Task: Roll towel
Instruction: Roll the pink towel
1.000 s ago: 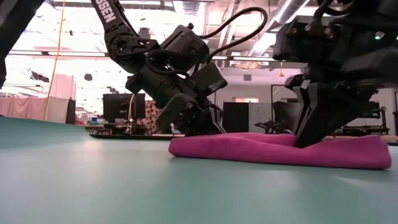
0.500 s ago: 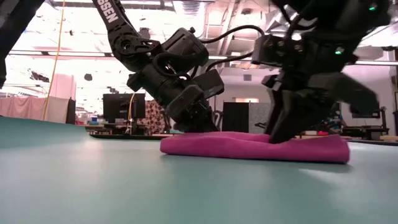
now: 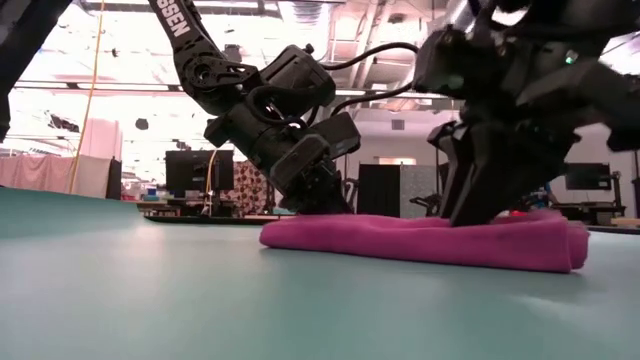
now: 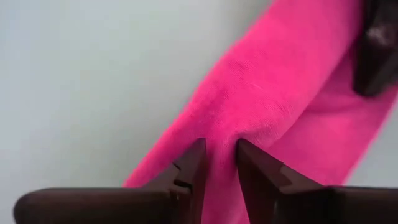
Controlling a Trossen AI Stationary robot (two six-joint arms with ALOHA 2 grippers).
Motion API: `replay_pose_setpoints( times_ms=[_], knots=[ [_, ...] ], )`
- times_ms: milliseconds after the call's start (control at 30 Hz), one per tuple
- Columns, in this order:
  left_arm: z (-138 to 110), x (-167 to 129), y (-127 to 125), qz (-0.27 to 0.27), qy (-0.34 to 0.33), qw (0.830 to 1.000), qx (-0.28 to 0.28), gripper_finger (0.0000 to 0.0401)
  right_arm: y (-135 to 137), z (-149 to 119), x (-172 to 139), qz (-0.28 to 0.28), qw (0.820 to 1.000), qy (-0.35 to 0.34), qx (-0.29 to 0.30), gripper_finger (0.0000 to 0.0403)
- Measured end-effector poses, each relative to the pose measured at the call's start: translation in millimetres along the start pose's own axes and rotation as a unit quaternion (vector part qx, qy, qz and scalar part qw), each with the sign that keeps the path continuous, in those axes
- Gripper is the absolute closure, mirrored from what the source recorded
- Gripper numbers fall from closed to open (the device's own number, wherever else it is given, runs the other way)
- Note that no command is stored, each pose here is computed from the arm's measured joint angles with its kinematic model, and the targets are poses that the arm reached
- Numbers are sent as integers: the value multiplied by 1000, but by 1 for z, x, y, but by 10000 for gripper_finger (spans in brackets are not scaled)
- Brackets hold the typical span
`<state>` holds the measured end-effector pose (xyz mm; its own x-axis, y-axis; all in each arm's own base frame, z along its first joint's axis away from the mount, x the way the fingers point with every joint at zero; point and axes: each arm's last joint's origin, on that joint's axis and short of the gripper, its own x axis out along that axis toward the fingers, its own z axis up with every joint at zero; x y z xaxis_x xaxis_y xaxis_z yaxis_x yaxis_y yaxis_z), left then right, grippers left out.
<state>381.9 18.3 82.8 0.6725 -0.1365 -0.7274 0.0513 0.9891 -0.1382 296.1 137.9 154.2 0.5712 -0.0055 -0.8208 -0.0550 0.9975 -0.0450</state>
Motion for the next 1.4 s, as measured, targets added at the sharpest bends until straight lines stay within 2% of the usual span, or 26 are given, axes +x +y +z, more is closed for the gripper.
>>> replay_pose_setpoints(
  times_ms=[167,400,667,800,967,1200,1400],
  knots=[
    [0,0,0,0,0,1000,-4,401,9,0,-2,12,1000,-14,-3,296],
    [0,-1,0,-8,-1,1000,-11,401,1,-3,4,2,999,-3,39,296],
    [0,-1,0,-15,0,1000,-11,401,5,-4,25,-5,999,2,36,296],
    [0,-2,4,-13,3,1000,-15,401,6,-2,24,-3,1000,1,19,296],
    [-2,-4,10,-38,10,999,-30,401,8,-5,21,-9,1000,13,13,296],
    [10,-35,5,-22,29,999,-25,401,7,-8,24,-15,999,27,-7,296],
    [26,-64,0,9,10,1000,5,401,4,-8,25,-26,999,26,-13,296]
  ],
)
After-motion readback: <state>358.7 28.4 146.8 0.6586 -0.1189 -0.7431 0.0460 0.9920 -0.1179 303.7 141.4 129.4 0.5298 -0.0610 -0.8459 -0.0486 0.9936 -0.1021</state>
